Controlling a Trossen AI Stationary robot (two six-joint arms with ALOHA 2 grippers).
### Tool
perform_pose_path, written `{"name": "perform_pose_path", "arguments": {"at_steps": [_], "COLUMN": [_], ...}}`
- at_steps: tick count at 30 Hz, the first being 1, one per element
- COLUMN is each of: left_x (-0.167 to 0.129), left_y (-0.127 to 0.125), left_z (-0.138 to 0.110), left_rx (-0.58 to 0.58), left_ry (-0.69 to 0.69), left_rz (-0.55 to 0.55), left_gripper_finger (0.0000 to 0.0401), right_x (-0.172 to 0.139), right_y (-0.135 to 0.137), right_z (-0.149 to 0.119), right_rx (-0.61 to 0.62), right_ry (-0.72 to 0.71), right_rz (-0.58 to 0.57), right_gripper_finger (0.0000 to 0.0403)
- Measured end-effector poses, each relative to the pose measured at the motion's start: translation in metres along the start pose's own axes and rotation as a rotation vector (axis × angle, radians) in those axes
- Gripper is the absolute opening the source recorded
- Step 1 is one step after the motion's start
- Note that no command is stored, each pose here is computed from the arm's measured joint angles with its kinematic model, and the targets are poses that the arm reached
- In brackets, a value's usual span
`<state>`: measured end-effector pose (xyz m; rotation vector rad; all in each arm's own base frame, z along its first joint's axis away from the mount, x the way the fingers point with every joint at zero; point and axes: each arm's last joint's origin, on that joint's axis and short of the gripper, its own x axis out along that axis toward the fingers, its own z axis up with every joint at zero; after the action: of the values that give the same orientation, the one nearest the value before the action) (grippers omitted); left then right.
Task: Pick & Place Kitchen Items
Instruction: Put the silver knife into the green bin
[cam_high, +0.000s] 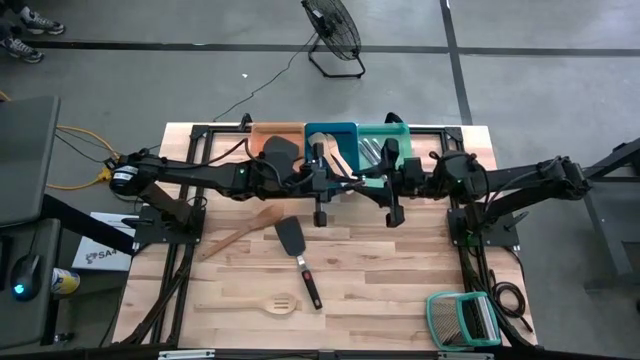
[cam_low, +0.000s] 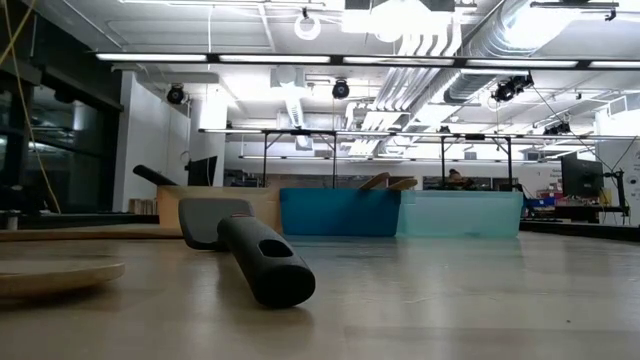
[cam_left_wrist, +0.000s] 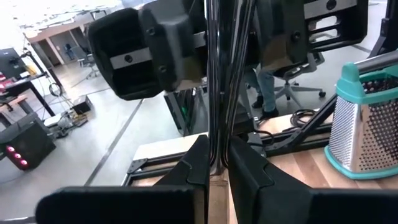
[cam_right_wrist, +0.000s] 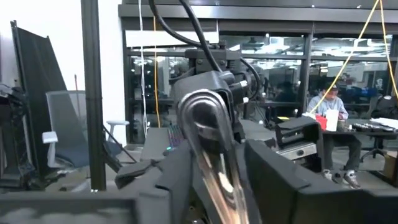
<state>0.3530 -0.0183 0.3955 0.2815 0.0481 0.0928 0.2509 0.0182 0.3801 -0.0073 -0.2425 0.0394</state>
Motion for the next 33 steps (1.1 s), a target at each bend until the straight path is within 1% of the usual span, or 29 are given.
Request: {"name": "perform_pose_path", "arguments": {"at_steps": [4,15,17,22,24,27,30,33], "left_x": [0.0000,0.0000,0.0000,0.0000,0.0000,0.0000,0.0000,-0.0023], "left_y": [-0.0002,-0.0007,-0.0008,-0.0008,-0.0007,-0.0005,-0.0005,0.0008], "left_z": [-0.0001,-0.0001,-0.0002,-0.0003,-0.0002,0.0000,-0.0008,-0.0012], "left_rx": [-0.039,-0.071,-0.081,-0.088,-0.091,-0.092,-0.094,-0.093], "left_ry": [0.001,-0.001,0.000,0.000,0.000,-0.001,0.006,0.032], "left_rz": [-0.002,-0.018,-0.019,-0.020,-0.016,-0.012,-0.012,0.022], "left_gripper_finger": [0.0027,0.0028,0.0045,0.0114,0.0130,0.0142,0.0145,0.0146], "right_x": [-0.0004,-0.0004,-0.0004,-0.0004,-0.0005,-0.0010,-0.0038,-0.0094], "right_y": [0.0003,0.0009,0.0009,0.0011,0.0011,0.0001,-0.0011,-0.0028], "right_z": [0.0000,-0.0002,-0.0003,-0.0015,-0.0021,-0.0036,-0.0042,-0.0027], "right_rx": [-0.017,-0.006,-0.005,0.010,0.010,0.006,0.001,0.004], "right_ry": [0.004,0.005,0.007,0.019,0.025,0.046,0.077,0.108], "right_rz": [0.014,0.034,0.034,0.035,0.033,-0.001,-0.036,-0.080], "right_gripper_finger": [0.0074,0.0072,0.0072,0.0070,0.0070,0.0070,0.0070,0.0070]}}
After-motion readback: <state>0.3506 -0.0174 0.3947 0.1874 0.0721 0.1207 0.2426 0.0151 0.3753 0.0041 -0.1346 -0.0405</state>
